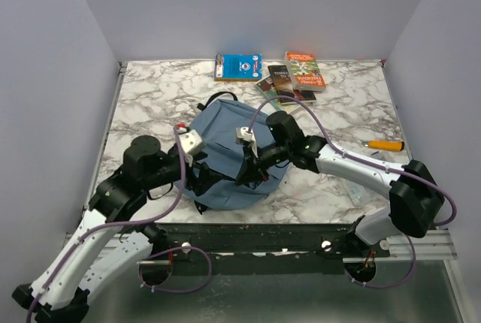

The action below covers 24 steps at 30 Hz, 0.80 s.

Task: Pack the student bag
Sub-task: Adjust the student bag at the center of the board.

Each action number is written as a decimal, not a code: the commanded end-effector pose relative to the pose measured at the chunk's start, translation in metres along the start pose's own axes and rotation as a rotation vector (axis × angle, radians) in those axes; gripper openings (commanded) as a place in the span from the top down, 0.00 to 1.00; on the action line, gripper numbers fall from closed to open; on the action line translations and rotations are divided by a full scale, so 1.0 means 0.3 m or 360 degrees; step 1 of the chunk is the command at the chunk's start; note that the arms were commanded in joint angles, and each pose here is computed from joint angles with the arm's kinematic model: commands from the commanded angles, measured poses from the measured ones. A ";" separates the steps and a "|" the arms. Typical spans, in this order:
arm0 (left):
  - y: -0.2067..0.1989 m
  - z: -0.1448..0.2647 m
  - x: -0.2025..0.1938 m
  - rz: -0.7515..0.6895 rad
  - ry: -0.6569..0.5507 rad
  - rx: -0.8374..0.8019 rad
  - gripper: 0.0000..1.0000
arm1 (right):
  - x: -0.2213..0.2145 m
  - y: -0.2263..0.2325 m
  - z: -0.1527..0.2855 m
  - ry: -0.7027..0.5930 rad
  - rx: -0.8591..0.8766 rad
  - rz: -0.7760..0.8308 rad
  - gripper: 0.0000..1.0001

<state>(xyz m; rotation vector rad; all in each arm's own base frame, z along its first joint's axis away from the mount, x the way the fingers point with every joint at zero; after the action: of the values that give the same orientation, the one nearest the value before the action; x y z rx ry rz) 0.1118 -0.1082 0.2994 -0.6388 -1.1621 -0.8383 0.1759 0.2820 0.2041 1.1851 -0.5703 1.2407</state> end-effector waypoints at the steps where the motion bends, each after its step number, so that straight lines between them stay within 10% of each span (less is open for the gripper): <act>1: -0.024 -0.061 -0.045 -0.0246 0.0226 -0.0189 0.19 | 0.025 0.052 0.033 -0.0037 0.0115 0.0025 0.99; 16: -0.005 -0.167 -0.094 -0.0215 0.0508 -0.0107 0.46 | 0.013 0.084 0.055 -0.0058 0.0110 0.0026 0.99; 19: 0.010 -0.179 -0.087 -0.0212 0.0526 -0.0026 0.68 | 0.007 0.080 0.053 -0.0073 0.0074 0.0000 0.99; 22: 0.036 -0.174 -0.080 -0.0197 0.0563 0.0138 1.00 | 0.004 0.066 0.049 -0.0111 -0.0058 -0.0125 0.67; 24: 0.060 -0.146 -0.077 -0.0160 0.0585 0.0343 1.00 | 0.005 0.057 0.050 -0.0177 -0.0196 -0.0274 0.56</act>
<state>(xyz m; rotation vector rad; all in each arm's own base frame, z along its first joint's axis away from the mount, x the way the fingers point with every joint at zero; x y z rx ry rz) 0.1366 -0.1433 0.2489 -0.4228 -0.8576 -1.0223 0.1620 0.2667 0.2049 1.1916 -0.5368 1.1624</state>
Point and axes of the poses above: each gripper's point midway between its finger pads, its own z axis back along the fingers, its own y axis along the line the jaws close on, x = y × z, the point moved 9 cm from there along z, back along the fingers, and after that the axes turned 6 degrees about -z, right-handed, at the moved point
